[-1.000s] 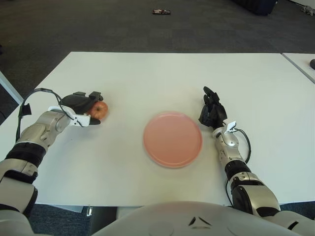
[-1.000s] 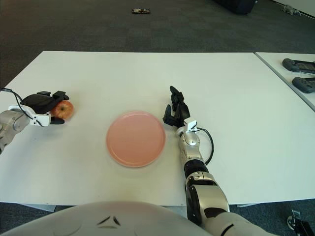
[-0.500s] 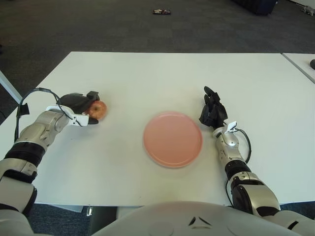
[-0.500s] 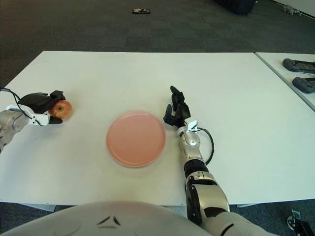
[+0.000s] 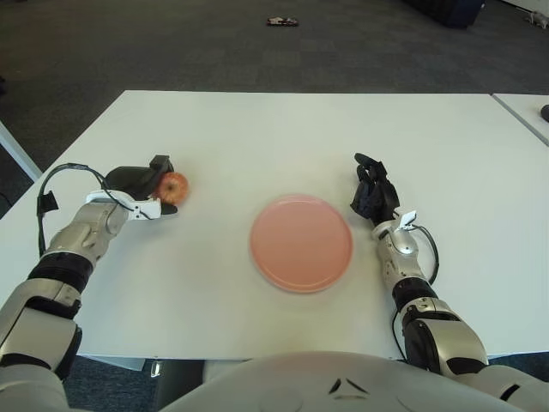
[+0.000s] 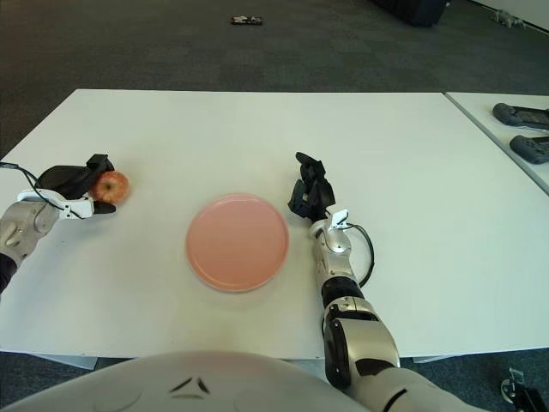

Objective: Put the apple into the plate.

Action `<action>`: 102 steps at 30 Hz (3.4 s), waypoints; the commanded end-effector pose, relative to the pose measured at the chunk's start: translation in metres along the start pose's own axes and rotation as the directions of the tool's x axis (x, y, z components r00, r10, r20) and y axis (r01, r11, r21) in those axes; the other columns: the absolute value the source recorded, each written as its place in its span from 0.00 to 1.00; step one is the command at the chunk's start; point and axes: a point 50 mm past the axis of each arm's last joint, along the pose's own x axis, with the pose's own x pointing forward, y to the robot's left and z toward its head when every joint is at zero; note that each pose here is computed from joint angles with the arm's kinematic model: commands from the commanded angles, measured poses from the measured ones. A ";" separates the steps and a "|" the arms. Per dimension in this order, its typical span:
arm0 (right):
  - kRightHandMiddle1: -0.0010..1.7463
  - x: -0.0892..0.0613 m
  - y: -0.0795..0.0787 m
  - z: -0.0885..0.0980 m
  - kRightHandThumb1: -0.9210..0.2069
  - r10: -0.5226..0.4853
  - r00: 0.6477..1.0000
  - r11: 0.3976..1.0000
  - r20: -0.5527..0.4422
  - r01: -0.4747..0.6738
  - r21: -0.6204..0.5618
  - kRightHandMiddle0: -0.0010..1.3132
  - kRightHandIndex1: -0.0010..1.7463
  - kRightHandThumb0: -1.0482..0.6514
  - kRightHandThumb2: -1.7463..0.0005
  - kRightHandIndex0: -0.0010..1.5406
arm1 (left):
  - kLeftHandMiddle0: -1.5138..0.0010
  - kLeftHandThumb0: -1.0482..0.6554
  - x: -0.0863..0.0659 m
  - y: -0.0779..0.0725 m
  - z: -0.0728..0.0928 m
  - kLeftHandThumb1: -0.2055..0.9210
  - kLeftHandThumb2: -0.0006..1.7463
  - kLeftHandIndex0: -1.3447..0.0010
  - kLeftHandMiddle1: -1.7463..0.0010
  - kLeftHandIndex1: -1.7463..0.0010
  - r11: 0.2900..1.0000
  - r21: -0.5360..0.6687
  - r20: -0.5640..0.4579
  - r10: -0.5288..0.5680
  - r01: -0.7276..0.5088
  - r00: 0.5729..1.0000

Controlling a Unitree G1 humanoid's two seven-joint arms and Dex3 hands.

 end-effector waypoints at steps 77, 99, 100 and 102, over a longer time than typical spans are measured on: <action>0.53 -0.013 -0.003 -0.016 0.32 -0.017 0.997 0.999 -0.073 0.013 -0.049 0.01 0.14 0.33 0.26 0.17 | 0.23 0.34 -0.032 0.073 0.108 0.44 0.77 0.53 0.00 0.00 0.588 -0.792 0.258 0.570 -0.167 0.780; 0.17 -0.015 0.002 -0.017 0.00 0.044 0.998 0.992 -0.047 -0.050 -0.116 0.00 0.00 0.21 0.51 0.00 | 0.22 0.33 -0.034 0.068 0.137 0.42 0.78 0.52 0.00 0.00 0.680 -0.732 0.472 0.475 0.030 0.742; 0.17 -0.015 0.003 -0.018 0.00 0.044 0.998 0.992 -0.047 -0.049 -0.116 0.00 0.00 0.20 0.51 0.00 | 0.22 0.33 -0.034 0.068 0.138 0.42 0.78 0.52 0.00 0.00 0.681 -0.731 0.476 0.472 0.036 0.742; 0.16 -0.015 0.004 -0.018 0.00 0.043 0.998 0.992 -0.043 -0.048 -0.117 0.00 0.00 0.20 0.51 0.00 | 0.22 0.33 -0.033 0.066 0.140 0.42 0.78 0.52 0.00 0.00 0.686 -0.726 0.485 0.462 0.047 0.743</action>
